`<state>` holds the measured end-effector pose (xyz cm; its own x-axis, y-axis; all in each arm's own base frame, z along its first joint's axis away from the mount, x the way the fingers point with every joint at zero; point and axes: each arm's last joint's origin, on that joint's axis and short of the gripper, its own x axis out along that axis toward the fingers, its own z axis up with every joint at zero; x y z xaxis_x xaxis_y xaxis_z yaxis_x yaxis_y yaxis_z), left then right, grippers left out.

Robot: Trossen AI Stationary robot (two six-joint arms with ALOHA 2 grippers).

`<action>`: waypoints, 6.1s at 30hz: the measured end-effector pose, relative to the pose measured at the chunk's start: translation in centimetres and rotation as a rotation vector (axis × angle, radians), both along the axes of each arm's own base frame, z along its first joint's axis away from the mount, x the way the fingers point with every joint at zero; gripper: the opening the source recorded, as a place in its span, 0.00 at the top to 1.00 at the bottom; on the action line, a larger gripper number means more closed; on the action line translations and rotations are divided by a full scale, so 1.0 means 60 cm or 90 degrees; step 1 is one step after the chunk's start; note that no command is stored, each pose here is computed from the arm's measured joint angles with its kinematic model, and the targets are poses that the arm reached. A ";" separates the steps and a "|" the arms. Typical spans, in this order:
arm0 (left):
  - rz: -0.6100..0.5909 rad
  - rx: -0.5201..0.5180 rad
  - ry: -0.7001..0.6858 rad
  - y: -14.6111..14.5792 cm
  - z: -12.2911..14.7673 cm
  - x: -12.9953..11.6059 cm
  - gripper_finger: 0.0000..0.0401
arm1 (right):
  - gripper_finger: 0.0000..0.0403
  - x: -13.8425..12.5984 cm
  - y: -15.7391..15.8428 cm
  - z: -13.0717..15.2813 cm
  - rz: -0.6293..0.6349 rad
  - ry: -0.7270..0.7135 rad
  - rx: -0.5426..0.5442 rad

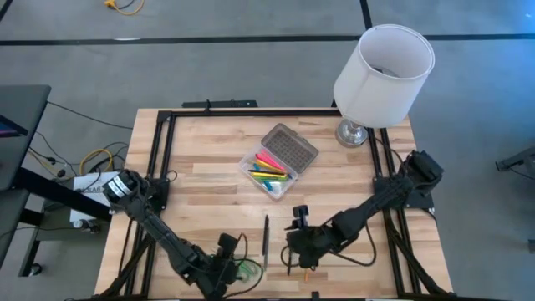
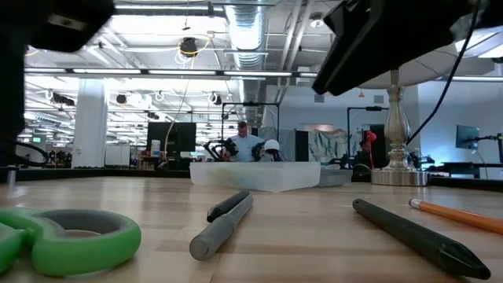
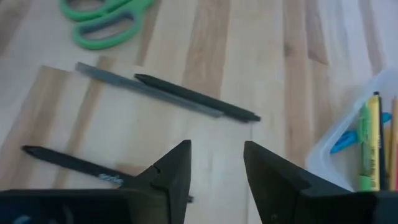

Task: Pick & place school supplies into a supply box
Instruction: Put the green scissors into the black supply box

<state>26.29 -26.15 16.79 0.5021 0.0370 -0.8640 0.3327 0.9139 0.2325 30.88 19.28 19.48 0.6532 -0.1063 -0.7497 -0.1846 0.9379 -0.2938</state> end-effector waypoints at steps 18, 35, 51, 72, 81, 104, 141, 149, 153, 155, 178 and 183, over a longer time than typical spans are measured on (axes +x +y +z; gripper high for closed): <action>-0.060 -0.127 0.077 0.046 0.002 0.058 0.70 | 0.70 -0.050 0.060 -0.003 0.014 0.001 0.023; -0.059 -0.105 0.111 0.039 -0.059 0.071 0.47 | 0.70 -0.053 0.062 -0.003 0.004 -0.008 0.014; -0.052 -0.114 0.128 0.045 -0.063 0.074 0.46 | 0.70 -0.052 0.061 -0.003 0.003 -0.009 0.015; -0.062 -0.138 0.151 0.068 -0.062 0.089 0.65 | 0.70 -0.053 0.062 -0.003 -0.007 -0.010 0.025; -0.050 -0.132 0.162 0.077 -0.063 0.091 0.69 | 0.70 -0.053 0.062 -0.004 -0.008 -0.009 0.024; 0.003 -0.061 0.153 0.095 -0.017 0.064 0.69 | 0.70 -0.053 0.061 -0.004 -0.008 -0.005 0.021; 0.108 0.424 0.040 0.255 0.013 0.121 0.69 | 0.70 -0.054 0.061 -0.005 -0.008 -0.002 0.018; 0.082 0.442 0.011 0.313 0.021 0.166 0.69 | 0.70 -0.058 0.057 -0.013 -0.010 0.005 0.013; 0.067 0.417 0.002 0.353 0.025 0.186 0.69 | 0.70 -0.065 0.050 -0.029 -0.037 0.018 0.020; 0.070 0.401 -0.005 0.374 0.026 0.193 0.69 | 0.70 -0.069 0.047 -0.035 -0.053 0.025 0.024; 0.058 0.257 -0.006 0.461 0.024 0.205 0.63 | 0.70 -0.099 0.073 -0.041 -0.024 0.009 0.000; 0.098 0.223 -0.013 0.471 0.023 0.205 0.59 | 0.70 -0.095 0.069 -0.041 -0.032 0.009 0.003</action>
<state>38.57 2.12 18.18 0.4848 0.4050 -0.7752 0.1895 0.8166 0.5452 25.16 23.44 17.01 0.6364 -0.1354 -0.7594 -0.1415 0.9473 -0.2875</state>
